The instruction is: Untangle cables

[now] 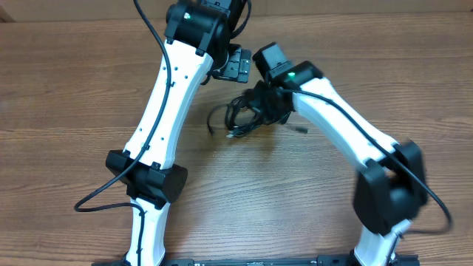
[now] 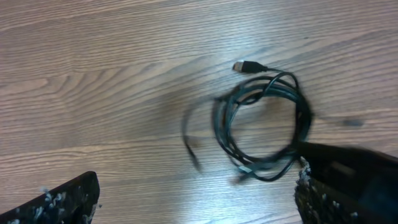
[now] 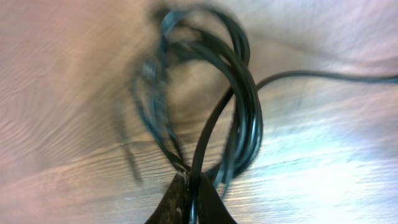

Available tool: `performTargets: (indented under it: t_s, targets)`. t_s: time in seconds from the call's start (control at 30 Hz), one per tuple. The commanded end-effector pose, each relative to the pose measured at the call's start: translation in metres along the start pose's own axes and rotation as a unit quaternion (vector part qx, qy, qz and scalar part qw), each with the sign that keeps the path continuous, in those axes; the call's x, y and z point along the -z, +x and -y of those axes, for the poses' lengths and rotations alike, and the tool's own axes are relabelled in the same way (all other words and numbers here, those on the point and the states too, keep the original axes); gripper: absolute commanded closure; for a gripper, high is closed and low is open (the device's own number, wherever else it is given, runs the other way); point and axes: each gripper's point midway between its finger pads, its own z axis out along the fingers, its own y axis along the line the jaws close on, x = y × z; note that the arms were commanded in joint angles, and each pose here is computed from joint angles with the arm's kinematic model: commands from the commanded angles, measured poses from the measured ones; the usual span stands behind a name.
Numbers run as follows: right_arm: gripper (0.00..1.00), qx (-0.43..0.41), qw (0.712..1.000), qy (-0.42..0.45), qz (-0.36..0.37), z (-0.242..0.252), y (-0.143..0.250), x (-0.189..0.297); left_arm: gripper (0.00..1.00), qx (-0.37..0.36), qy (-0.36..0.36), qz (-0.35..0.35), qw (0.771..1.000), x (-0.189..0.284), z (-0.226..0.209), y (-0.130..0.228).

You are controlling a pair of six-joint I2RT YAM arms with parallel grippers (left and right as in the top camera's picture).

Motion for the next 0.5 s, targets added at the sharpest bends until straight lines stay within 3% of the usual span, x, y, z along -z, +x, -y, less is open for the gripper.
performTargets:
  t_s: [0.0,0.13,0.2,0.27,0.33,0.37,0.47]
  targets:
    - [0.96,0.178,0.977,-0.02,0.119,-0.018,-0.031,0.072,0.01,0.007,0.004,0.022,1.0,0.014,-0.015,-0.009]
    - [0.96,0.315,0.931,-0.042,0.179,-0.031,-0.035,0.124,0.0,0.019,0.027,0.023,0.999,0.011,-0.018,-0.014]
    - [0.96,0.359,0.91,-0.046,0.201,-0.033,-0.035,0.143,0.06,0.008,0.048,0.025,0.998,0.01,-0.014,-0.017]
    - [0.96,0.384,0.897,-0.047,0.216,-0.035,-0.034,0.156,0.07,-0.004,0.059,0.026,0.998,0.007,-0.01,-0.019]
    - [0.96,0.377,0.9,-0.048,0.213,-0.031,-0.033,0.158,0.05,-0.004,0.063,0.023,0.998,0.005,-0.01,-0.019]
    - [0.91,0.371,0.905,-0.046,0.205,-0.029,-0.03,0.156,0.03,-0.004,0.065,0.021,0.998,0.005,-0.009,-0.018]
    - [0.51,0.338,0.925,-0.043,0.169,-0.018,-0.02,0.137,0.0,-0.004,0.064,0.017,0.998,0.005,-0.009,-0.016]
